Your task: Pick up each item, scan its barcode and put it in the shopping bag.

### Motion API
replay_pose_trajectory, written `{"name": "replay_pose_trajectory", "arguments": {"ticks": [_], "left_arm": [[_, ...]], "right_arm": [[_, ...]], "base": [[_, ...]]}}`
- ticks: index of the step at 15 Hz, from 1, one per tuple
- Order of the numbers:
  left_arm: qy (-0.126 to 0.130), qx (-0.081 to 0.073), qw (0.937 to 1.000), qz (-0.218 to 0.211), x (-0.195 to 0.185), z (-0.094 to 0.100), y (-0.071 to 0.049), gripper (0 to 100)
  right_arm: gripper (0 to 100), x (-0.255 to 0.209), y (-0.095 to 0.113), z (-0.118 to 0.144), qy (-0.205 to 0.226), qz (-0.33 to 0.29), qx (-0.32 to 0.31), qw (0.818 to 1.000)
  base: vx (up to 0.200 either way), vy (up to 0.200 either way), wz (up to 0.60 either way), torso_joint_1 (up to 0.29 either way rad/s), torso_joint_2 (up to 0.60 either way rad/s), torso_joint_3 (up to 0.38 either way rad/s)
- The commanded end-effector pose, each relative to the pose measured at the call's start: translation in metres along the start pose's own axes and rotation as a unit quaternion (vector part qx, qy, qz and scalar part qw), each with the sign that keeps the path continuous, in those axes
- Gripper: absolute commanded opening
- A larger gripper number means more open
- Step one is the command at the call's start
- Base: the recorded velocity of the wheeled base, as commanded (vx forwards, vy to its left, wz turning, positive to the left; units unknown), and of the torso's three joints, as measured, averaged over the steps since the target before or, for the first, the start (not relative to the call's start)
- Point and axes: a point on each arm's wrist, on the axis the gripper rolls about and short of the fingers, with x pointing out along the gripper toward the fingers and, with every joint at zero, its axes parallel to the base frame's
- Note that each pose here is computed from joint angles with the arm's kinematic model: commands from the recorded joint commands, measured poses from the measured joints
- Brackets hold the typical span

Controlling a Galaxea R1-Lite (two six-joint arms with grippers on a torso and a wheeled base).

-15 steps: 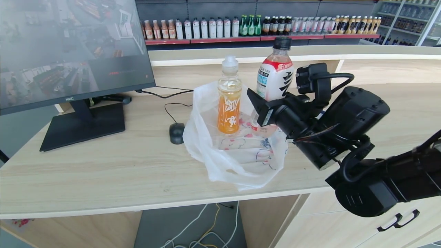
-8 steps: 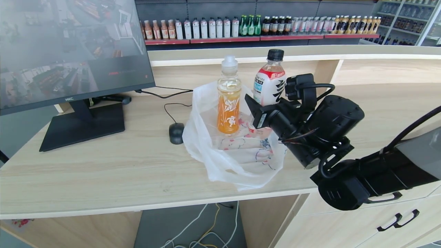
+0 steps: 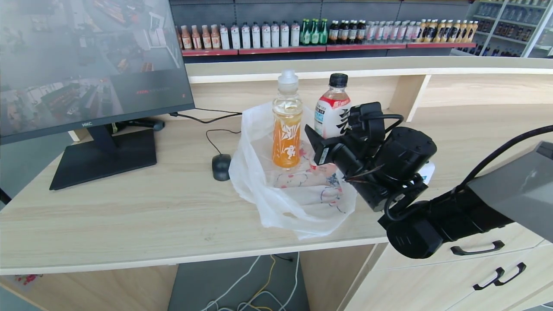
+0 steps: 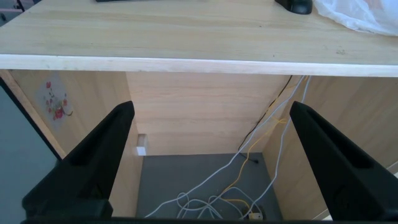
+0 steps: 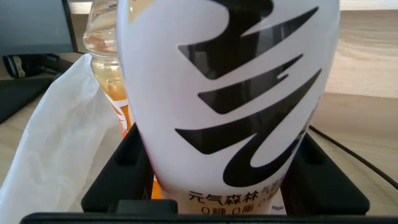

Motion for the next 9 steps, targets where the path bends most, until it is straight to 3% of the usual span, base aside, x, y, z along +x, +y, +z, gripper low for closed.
{"name": "replay_pose_trajectory", "arguments": {"ticks": [1, 9], "left_arm": [[0.000, 0.000, 1.0000, 0.000, 0.000, 0.000, 0.000, 100], [0.000, 0.000, 1.0000, 0.000, 0.000, 0.000, 0.000, 100]], "right_arm": [[0, 0.005, -0.002, -0.007, 0.002, -0.004, -0.003, 1.000], [0, 0.007, -0.006, -0.025, 0.016, -0.010, -0.007, 1.000]], "base": [[0.000, 0.000, 0.00, 0.000, 0.00, 0.000], [0.000, 0.000, 0.00, 0.000, 0.00, 0.000]]}}
